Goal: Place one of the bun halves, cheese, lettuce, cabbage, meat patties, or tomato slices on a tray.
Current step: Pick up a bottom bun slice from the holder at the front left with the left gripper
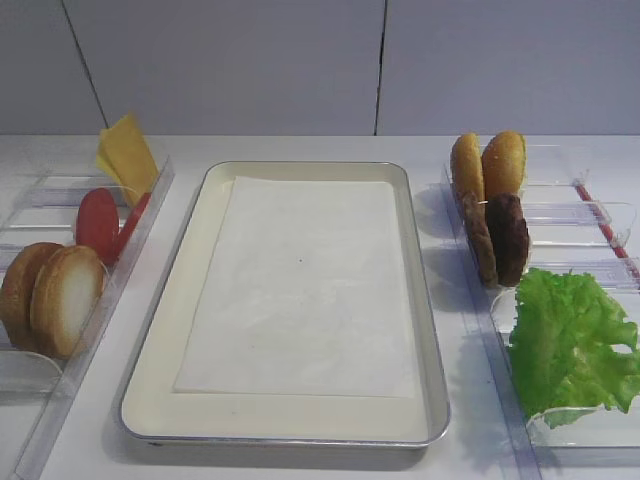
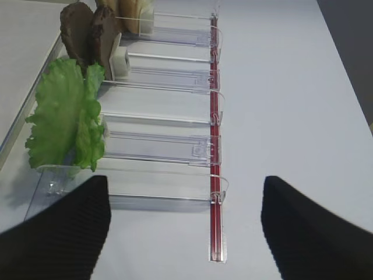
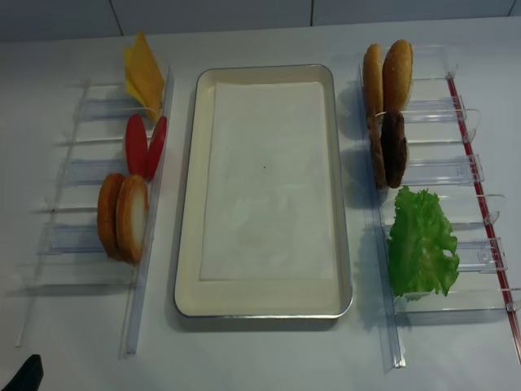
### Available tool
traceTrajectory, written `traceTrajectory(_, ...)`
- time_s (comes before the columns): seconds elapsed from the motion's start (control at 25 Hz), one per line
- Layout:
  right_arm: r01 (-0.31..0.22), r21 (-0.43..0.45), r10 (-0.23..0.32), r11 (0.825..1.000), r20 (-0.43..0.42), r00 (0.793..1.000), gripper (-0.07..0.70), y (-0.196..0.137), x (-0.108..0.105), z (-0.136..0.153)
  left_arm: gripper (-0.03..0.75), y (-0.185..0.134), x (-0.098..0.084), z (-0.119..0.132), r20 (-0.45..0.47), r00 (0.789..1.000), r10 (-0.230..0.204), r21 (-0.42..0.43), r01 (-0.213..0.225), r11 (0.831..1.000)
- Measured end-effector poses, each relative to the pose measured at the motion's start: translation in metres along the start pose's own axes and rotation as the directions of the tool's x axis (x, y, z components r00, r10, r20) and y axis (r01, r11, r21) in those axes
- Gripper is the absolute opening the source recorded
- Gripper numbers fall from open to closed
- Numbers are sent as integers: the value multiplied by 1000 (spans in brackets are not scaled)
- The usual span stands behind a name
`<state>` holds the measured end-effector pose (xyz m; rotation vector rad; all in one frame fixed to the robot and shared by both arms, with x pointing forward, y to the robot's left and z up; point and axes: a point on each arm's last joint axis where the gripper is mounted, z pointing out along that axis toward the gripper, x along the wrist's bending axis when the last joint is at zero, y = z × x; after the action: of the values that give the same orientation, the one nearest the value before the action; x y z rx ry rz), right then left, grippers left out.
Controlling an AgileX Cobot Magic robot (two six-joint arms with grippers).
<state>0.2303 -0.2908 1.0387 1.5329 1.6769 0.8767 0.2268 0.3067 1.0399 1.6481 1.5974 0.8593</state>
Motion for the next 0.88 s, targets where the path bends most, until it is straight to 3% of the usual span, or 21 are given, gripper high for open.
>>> traceTrajectory(0.48,0,0,0,1000,0,1000,533,0,0,0,560,0,-3,-1,31,999,-13,3,13,1000)
traceTrajectory(0.68,0,0,0,1000,0,1000,533,0,0,0,552,16,-12,2,117,992,-51,97,39,995)
traceTrajectory(0.88,0,0,0,1000,0,1000,533,0,0,0,532,46,-20,8,194,980,-29,174,-6,985)
